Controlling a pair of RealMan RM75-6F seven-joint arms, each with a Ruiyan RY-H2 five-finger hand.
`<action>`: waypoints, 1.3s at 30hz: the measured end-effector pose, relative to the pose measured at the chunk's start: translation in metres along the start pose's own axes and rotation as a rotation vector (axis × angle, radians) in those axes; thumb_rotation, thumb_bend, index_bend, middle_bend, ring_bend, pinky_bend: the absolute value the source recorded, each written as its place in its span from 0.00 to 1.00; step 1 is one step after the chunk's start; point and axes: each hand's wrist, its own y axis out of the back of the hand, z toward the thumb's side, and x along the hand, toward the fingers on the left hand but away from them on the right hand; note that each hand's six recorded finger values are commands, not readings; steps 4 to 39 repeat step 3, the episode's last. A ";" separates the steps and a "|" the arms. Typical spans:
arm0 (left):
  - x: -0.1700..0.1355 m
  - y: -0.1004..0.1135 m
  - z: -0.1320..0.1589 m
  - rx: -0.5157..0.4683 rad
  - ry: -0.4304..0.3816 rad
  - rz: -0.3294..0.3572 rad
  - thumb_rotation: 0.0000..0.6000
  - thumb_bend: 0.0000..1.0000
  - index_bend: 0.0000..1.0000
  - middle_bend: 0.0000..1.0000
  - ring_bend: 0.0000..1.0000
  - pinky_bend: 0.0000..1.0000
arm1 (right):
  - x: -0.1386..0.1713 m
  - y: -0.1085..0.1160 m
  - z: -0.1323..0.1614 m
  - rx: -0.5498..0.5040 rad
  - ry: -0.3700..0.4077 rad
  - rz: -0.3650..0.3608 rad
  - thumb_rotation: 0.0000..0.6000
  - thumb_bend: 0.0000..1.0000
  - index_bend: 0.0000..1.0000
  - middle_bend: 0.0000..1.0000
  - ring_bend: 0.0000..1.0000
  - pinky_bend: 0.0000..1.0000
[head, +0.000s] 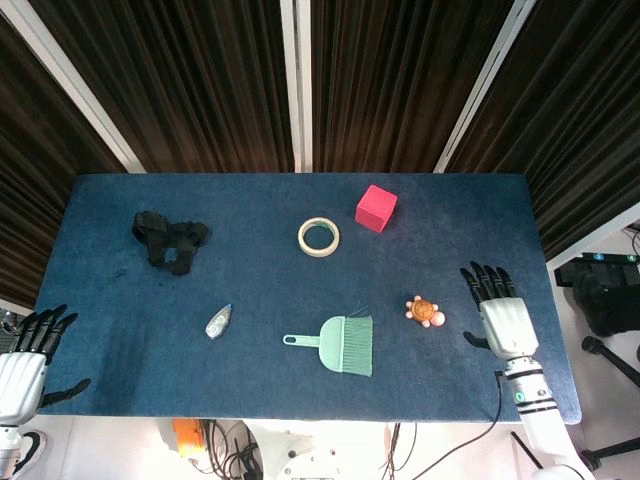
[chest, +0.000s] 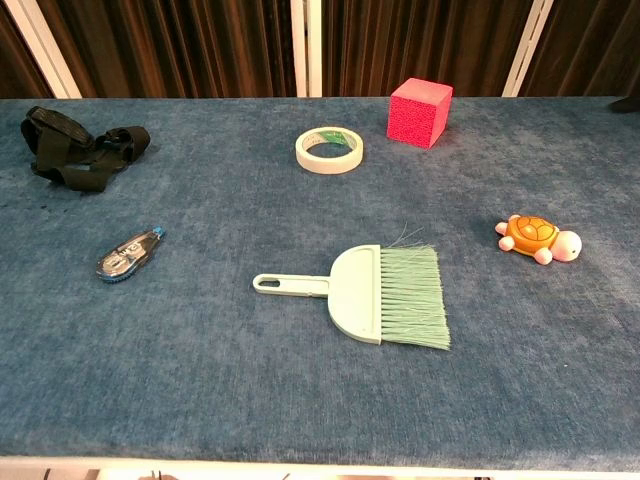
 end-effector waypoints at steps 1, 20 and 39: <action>0.000 0.000 0.000 0.001 0.000 0.000 1.00 0.00 0.10 0.02 0.00 0.02 | 0.009 0.004 -0.010 -0.012 -0.018 -0.016 1.00 0.00 0.00 0.00 0.00 0.00; 0.001 0.000 0.000 0.001 -0.002 0.001 1.00 0.00 0.10 0.02 0.00 0.02 | 0.023 0.009 -0.026 -0.031 -0.044 -0.033 1.00 0.00 0.00 0.00 0.00 0.00; 0.001 0.000 0.000 0.001 -0.002 0.001 1.00 0.00 0.10 0.02 0.00 0.02 | 0.023 0.009 -0.026 -0.031 -0.044 -0.033 1.00 0.00 0.00 0.00 0.00 0.00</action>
